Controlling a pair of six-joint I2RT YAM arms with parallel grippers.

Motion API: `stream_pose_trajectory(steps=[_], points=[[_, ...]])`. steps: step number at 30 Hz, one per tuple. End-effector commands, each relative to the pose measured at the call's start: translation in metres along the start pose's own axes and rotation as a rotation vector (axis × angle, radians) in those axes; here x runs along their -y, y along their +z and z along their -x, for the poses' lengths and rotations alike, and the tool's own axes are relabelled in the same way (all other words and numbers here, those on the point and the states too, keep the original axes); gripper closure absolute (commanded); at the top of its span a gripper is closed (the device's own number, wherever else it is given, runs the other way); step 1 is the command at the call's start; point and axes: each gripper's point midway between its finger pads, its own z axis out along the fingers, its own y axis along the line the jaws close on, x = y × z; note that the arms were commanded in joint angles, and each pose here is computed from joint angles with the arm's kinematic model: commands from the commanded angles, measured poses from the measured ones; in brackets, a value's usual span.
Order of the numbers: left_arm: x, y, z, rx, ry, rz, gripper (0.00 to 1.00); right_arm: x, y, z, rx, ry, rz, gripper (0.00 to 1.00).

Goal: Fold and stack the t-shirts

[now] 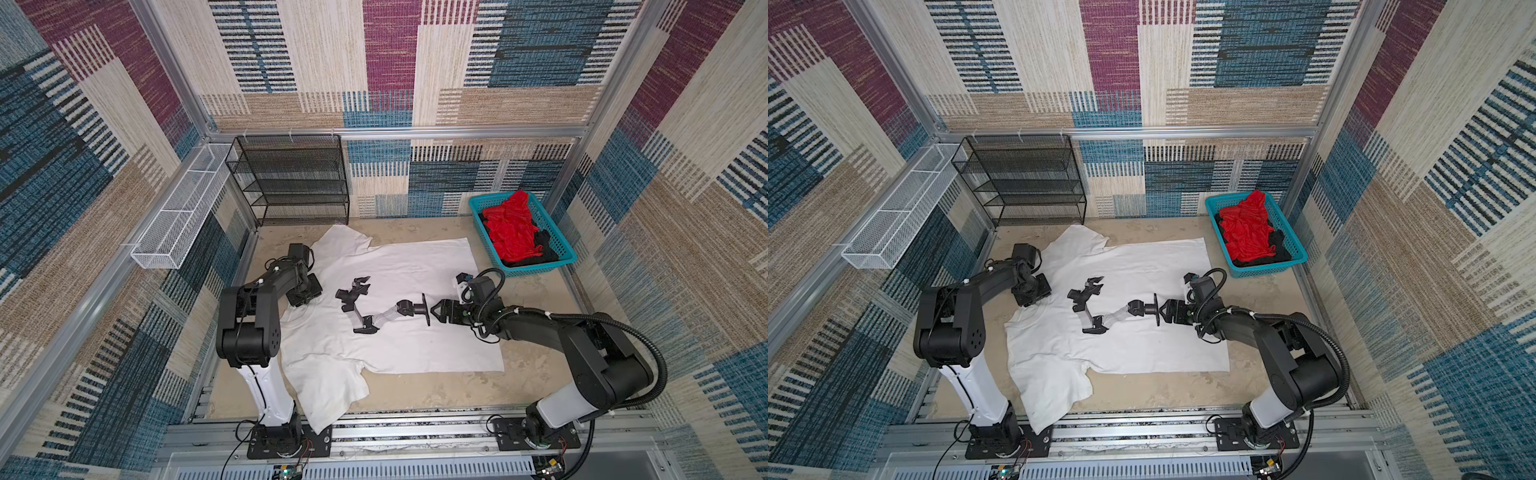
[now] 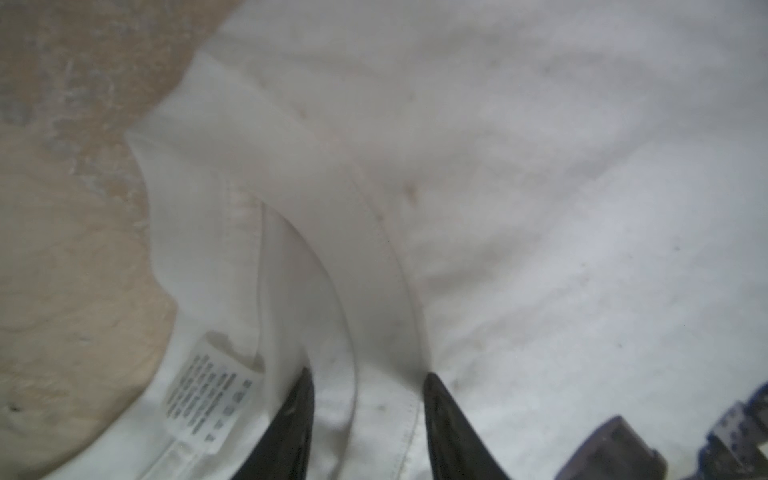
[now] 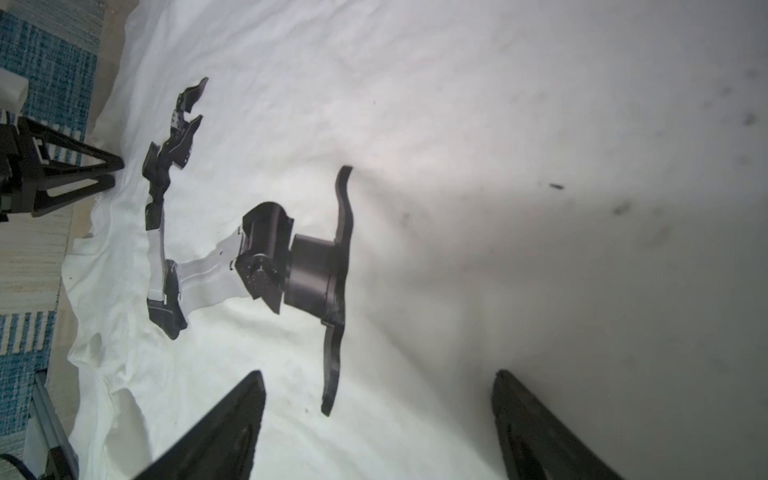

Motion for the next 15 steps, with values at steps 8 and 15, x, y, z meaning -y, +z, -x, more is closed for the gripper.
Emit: stream_pose_trajectory(steps=[8, 15], points=[[-0.052, -0.005, -0.087, -0.160, -0.064, 0.090, 0.54, 0.014, -0.032, -0.120, -0.199, 0.185, -0.109, 0.14], [-0.063, -0.032, -0.097, -0.144, -0.050, 0.100, 0.55, 0.019, -0.073, -0.112, -0.117, 0.205, -0.186, 0.11]])
